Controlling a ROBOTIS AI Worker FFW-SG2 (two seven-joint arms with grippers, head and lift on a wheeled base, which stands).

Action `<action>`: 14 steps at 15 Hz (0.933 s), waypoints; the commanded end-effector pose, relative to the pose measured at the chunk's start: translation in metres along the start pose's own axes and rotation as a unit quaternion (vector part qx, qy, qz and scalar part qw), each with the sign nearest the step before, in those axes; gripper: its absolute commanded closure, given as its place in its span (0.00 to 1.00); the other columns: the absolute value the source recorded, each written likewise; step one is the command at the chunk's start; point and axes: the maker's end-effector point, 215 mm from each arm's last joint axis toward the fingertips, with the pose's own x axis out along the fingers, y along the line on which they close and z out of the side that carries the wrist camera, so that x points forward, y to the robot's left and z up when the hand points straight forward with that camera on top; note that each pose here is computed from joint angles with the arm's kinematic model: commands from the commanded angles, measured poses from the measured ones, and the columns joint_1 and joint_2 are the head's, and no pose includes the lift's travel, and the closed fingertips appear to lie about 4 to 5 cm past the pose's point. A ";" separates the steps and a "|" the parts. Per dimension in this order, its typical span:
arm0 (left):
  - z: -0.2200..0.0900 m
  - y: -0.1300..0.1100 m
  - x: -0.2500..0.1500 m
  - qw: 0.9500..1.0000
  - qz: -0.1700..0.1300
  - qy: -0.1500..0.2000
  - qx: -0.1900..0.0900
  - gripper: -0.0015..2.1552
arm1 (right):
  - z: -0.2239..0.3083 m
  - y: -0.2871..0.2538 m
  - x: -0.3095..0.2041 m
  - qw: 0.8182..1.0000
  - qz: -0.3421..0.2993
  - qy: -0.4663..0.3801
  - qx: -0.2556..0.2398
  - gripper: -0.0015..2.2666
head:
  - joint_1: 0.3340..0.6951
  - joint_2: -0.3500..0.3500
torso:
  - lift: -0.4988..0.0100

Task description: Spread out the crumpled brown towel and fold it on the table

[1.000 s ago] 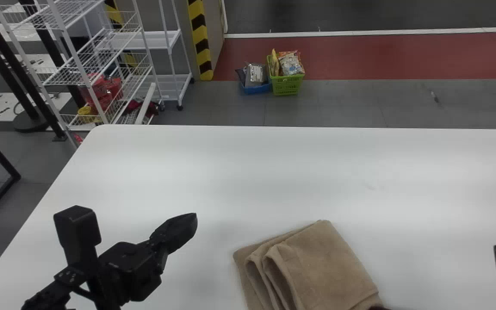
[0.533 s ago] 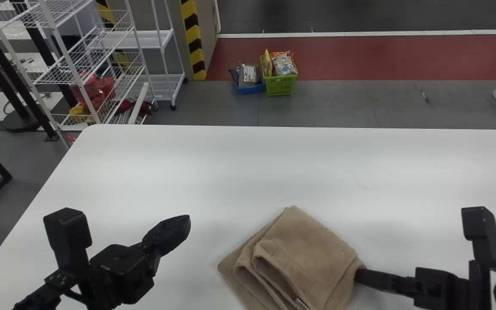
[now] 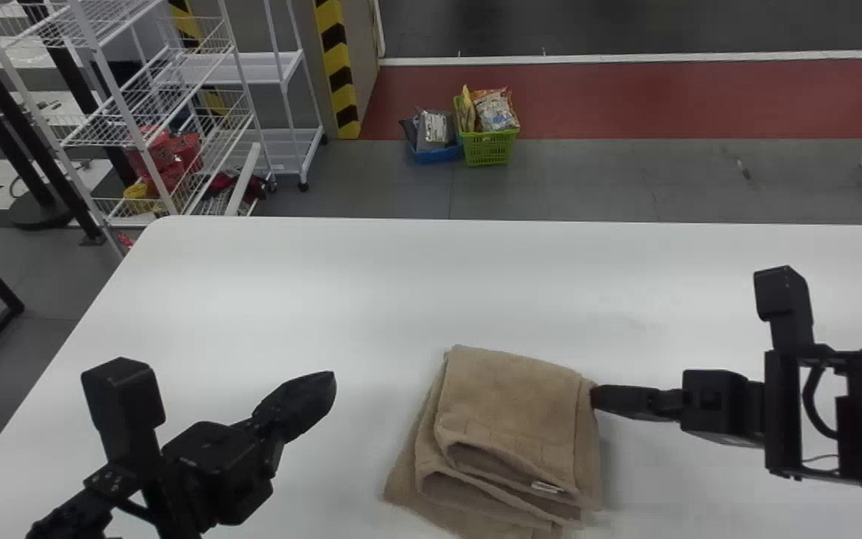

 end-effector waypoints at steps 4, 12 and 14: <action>0.001 -0.002 0.005 1.000 -0.002 0.002 -0.001 0.99 | 0.044 0.014 0.031 0.999 0.018 -0.015 -0.048 0.79 | 1.00 0.67 | 0.73; 0.003 0.013 -0.004 1.000 0.005 0.006 -0.015 0.99 | 0.003 0.062 -0.027 0.994 0.045 -0.013 -0.098 0.10 | 1.00 0.73 | 0.73; 0.003 0.013 -0.005 1.000 0.004 0.008 -0.017 0.99 | 0.008 0.081 -0.049 0.987 0.025 -0.035 -0.155 0.06 | 1.00 0.73 | 0.73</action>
